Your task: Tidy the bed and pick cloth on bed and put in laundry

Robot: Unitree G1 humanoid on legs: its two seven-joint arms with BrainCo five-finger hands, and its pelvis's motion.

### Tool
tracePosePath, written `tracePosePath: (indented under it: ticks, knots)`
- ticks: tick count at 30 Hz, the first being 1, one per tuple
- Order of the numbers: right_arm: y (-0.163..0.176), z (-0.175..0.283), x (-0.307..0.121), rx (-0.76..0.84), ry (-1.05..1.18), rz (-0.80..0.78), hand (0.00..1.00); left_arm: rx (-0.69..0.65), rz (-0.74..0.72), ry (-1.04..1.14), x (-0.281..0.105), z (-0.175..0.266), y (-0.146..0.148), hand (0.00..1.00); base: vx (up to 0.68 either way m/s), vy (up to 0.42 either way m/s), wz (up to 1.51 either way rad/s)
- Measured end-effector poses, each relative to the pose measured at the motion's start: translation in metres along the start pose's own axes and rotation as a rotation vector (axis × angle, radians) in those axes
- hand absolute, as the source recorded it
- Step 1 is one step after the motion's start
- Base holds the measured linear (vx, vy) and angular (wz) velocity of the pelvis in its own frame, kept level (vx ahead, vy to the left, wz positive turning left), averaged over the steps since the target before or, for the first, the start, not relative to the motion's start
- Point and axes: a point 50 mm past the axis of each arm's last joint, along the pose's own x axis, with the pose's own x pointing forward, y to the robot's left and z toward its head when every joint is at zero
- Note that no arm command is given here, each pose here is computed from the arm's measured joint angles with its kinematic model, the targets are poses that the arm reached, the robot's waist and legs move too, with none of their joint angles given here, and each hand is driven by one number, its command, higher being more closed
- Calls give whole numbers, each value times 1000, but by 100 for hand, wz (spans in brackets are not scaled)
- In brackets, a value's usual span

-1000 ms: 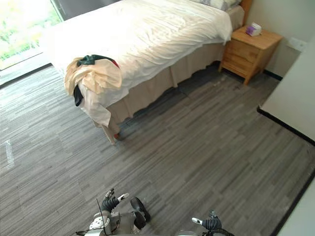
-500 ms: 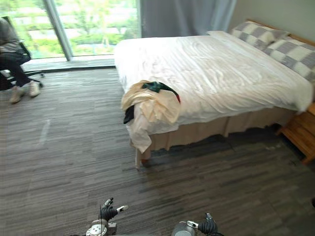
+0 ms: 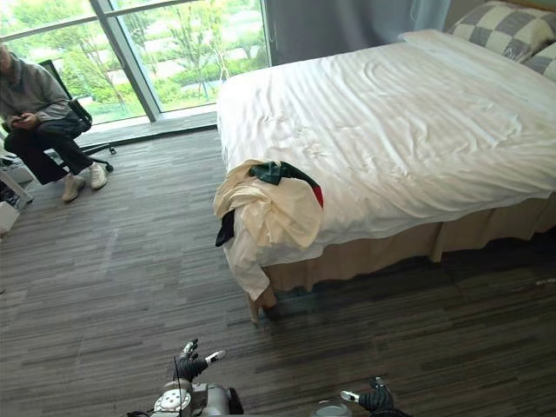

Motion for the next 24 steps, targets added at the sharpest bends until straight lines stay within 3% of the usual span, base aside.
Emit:
tracePosePath:
  ticks: [8, 13, 18, 22, 24]
  knots:
    - [20, 11, -2, -28, -62, 59, 0, 143, -43, -30, 1, 3, 2, 0, 369, 211, -27]
    - [22, 40, -7, -64, -213, 56, 0, 236, -106, -45, 1, 3, -4, 0, 300, -12, 33]
    - [23, 116, -26, -121, -551, 7, 0, 286, -87, -4, 3, -5, 7, 0, 186, -199, 29]
    - [22, 196, -69, -229, -942, -64, 0, 272, -95, 40, -2, -17, 2, 0, 130, -186, -12]
    - [24, 214, -87, -272, -1056, -90, 0, 278, -91, 42, -1, -16, 4, 0, 54, -108, 1]
